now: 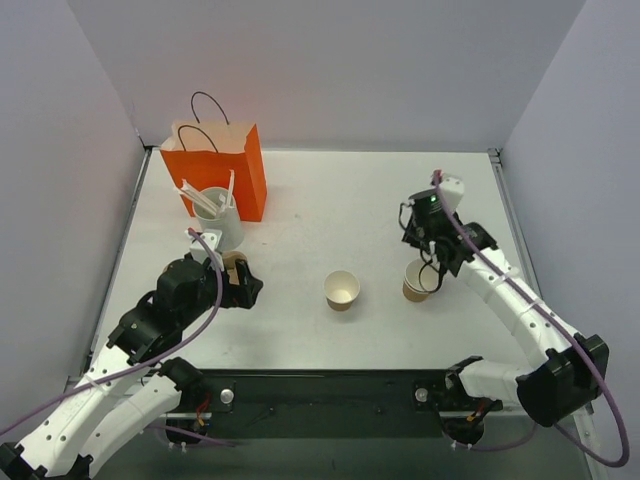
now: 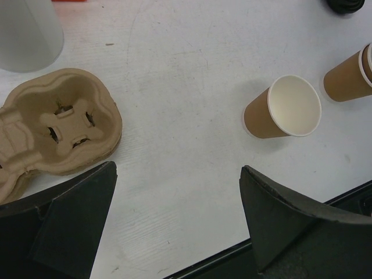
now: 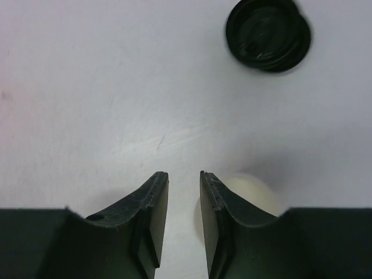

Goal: Pack the takeout coffee

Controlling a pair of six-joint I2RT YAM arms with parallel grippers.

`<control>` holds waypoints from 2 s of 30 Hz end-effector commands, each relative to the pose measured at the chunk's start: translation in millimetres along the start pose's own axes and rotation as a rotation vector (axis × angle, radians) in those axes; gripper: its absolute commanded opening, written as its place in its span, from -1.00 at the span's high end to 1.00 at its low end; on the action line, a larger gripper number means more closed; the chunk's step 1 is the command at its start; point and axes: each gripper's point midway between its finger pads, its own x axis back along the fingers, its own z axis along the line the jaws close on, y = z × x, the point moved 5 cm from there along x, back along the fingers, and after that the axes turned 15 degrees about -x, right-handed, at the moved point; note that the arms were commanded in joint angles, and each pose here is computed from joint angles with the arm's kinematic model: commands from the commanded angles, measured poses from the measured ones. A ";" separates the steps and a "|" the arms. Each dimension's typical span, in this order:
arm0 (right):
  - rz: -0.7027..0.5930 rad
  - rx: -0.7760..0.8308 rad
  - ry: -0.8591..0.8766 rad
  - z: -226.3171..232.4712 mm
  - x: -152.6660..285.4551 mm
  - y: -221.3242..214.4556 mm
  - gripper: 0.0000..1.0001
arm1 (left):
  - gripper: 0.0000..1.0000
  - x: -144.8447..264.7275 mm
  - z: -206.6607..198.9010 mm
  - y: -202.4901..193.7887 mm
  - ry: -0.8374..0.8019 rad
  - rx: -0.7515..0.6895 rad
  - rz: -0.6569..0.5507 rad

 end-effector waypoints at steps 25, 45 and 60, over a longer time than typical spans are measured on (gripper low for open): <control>0.093 -0.169 -0.441 -100.4 -153.6 93.4 0.19 | -0.93 5.3 -12.5 22.2 -0.090 0.003 -0.082; 0.118 -0.182 -0.513 -127.8 -179.1 84.8 0.51 | -0.93 0.9 -11.6 22.4 -0.093 0.000 -0.071; 0.069 -0.197 -0.432 -113.7 -157.1 106.0 0.72 | -0.93 -1.5 -10.8 20.3 -0.089 0.003 -0.060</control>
